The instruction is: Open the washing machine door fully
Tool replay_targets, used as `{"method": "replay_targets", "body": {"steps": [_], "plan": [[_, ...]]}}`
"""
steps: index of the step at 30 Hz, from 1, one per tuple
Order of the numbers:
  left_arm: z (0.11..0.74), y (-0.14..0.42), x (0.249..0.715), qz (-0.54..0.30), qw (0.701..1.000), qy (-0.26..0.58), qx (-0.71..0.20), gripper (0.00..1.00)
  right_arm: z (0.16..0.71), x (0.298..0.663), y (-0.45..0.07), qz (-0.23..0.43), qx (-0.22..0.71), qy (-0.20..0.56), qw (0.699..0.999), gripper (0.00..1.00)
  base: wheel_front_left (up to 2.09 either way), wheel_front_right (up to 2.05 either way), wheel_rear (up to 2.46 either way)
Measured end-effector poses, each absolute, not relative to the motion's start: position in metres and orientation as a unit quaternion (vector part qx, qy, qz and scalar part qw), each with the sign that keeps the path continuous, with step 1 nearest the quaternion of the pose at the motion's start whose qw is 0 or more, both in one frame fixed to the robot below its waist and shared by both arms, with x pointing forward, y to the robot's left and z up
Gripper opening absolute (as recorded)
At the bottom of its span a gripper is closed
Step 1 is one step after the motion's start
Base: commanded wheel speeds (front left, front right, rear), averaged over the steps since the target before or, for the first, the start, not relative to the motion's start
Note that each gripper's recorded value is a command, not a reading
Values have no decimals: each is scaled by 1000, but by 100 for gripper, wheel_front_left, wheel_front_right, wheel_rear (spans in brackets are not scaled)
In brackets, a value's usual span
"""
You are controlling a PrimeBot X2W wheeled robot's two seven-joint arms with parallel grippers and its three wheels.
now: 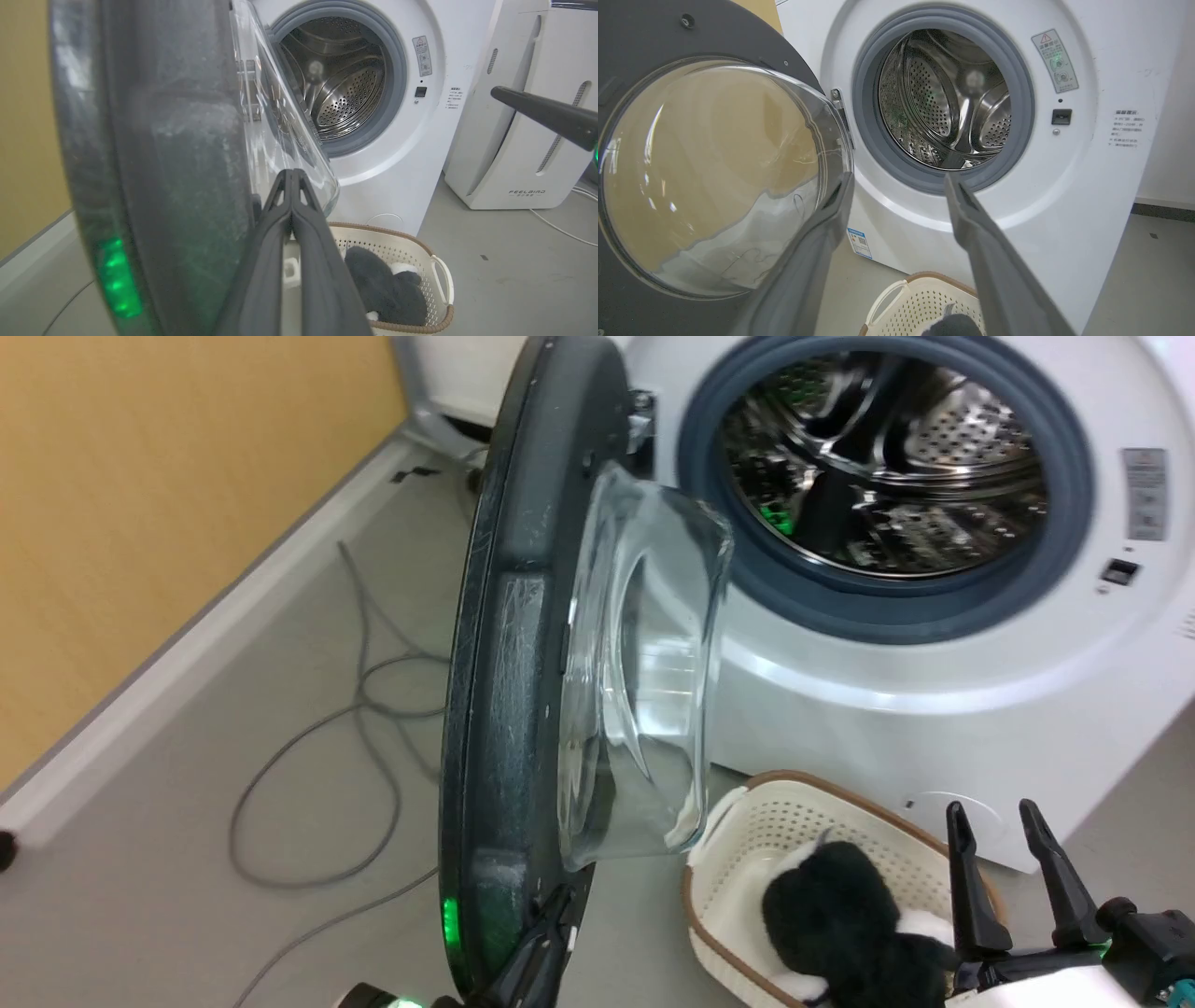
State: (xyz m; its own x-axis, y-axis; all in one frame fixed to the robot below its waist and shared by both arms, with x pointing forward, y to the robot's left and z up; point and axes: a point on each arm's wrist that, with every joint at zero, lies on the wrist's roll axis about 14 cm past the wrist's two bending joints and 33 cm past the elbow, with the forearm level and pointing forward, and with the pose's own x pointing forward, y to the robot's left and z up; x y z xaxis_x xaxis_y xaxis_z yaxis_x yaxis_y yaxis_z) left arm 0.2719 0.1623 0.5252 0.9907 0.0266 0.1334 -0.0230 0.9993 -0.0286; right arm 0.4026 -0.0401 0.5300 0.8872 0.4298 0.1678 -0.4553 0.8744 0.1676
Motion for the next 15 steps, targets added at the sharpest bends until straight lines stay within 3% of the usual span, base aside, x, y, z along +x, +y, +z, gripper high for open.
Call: {"method": "replay_targets", "body": {"steps": [15], "plan": [[526,253,265,153,986,-57,14,0,505,413,-6,272,105,-30,956,100,0,0,0]]}}
